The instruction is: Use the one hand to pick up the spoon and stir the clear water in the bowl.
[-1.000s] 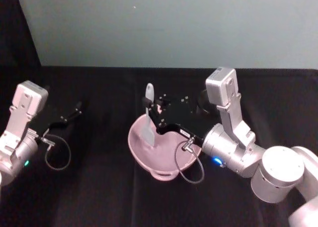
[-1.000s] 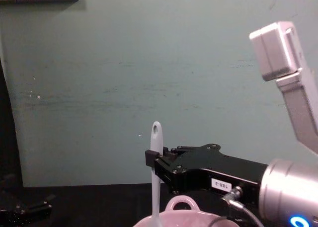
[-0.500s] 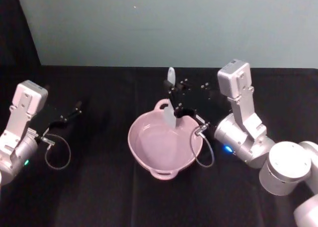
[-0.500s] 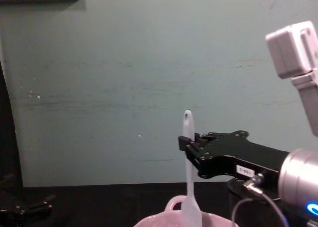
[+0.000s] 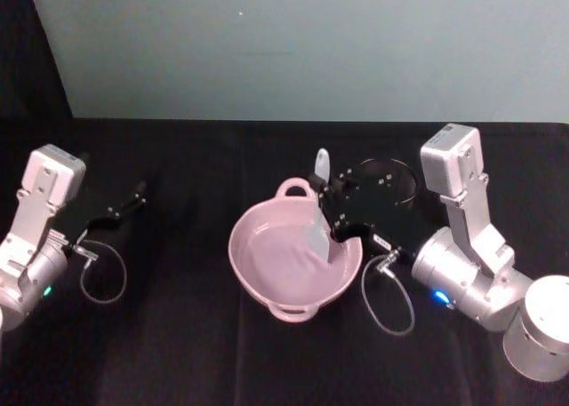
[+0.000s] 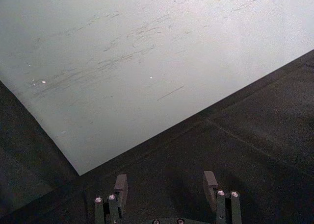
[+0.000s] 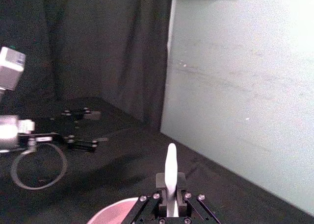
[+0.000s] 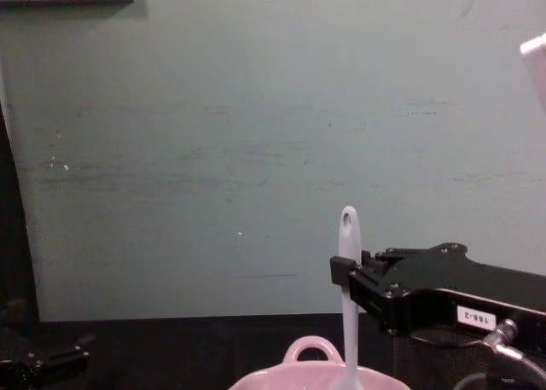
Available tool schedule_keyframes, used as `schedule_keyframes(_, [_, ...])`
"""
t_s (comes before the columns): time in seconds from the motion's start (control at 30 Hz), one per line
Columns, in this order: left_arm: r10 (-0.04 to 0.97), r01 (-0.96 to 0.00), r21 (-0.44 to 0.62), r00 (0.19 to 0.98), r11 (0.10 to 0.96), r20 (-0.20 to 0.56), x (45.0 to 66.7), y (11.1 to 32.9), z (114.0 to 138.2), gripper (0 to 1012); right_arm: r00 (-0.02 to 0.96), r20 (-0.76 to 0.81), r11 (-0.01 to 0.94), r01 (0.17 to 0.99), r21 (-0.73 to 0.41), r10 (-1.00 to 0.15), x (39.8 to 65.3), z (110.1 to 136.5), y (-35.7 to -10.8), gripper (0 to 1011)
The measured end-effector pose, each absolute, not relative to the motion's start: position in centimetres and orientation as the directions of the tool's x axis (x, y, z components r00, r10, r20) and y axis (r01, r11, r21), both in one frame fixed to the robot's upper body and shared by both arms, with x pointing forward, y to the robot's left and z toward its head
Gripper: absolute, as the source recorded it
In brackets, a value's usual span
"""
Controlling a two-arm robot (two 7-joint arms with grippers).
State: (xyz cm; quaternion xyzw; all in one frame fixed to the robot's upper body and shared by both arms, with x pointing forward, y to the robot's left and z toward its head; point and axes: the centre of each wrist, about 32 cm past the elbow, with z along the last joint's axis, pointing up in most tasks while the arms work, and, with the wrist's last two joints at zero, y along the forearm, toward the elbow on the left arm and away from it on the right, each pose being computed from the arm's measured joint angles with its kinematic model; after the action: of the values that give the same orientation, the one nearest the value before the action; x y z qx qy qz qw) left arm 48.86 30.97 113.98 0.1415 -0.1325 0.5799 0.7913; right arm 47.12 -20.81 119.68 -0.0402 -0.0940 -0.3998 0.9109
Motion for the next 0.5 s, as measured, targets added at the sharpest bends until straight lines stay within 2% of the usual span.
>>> schedule_keyframes(0.23, [0.88, -0.955, 0.07, 0.292, 0.287, 0.374, 48.9, 31.0, 114.0, 1011, 0.704, 0.131, 0.709, 0.705, -0.011, -0.698, 45.8, 119.7, -20.6, 112])
schedule_keyframes(0.5, [0.88, -0.955, 0.07, 0.292, 0.287, 0.374, 48.9, 31.0, 114.0, 1011, 0.748, 0.073, 0.751, 0.66, 0.023, -0.659, 45.3, 119.5, -19.0, 112])
